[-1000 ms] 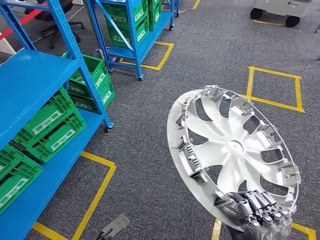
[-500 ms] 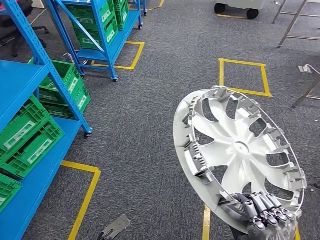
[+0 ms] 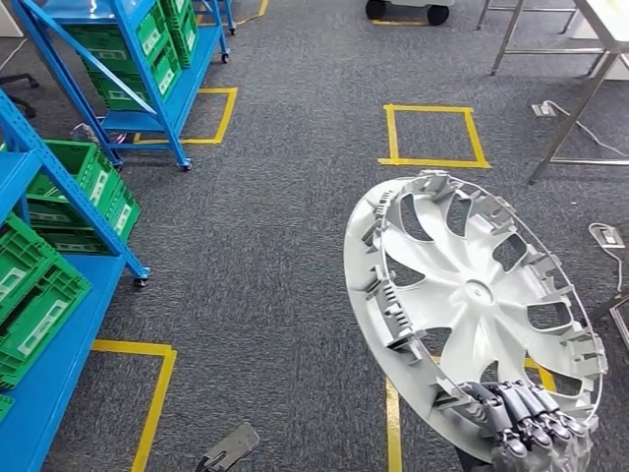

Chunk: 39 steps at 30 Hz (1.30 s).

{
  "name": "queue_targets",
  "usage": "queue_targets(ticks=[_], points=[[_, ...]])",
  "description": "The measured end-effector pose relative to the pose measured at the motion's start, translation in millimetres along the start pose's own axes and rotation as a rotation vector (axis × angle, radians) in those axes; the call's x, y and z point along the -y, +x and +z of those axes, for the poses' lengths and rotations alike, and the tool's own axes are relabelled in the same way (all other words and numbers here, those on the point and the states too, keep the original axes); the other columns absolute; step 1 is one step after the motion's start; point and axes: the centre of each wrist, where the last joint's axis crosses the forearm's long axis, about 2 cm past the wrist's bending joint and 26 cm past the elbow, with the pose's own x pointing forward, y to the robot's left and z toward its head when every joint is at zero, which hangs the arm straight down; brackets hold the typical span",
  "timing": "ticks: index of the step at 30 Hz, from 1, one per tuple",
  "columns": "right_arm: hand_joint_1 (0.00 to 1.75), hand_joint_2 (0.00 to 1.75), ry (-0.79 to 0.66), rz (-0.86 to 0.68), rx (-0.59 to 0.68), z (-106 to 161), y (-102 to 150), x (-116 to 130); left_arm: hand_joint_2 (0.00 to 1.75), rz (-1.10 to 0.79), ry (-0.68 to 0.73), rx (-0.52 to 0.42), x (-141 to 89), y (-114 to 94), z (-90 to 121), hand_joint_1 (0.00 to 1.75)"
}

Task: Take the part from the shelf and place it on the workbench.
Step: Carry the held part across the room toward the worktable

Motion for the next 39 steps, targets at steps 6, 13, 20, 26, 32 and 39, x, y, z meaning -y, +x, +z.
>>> queue_targets(ticks=[6,13,20,26,32,39], points=[[1.75,1.75,-0.009,0.008,0.018,-2,-1,0,1.75,0.009,-0.006,0.004,1,1,0,0.0],[1.75,1.75,-0.03,0.065,0.063,-7,-8,4,1.75,0.014,-0.006,0.003,2,1,0,0.0],[1.75,1.75,-0.027,0.131,0.1,-7,-15,8,1.75,0.02,-0.007,0.004,3,1,0,0.0],[1.75,1.75,-0.011,0.17,0.093,-5,-20,9,1.75,0.031,-0.007,0.002,3,-1,1,0.0],[1.75,1.75,-0.01,0.196,0.078,-5,-23,11,1.75,0.039,-0.003,0.007,3,0,1,0.0],[1.75,1.75,-0.009,0.214,0.062,-5,-26,12,1.75,0.042,-0.006,0.003,4,-3,2,0.0]])
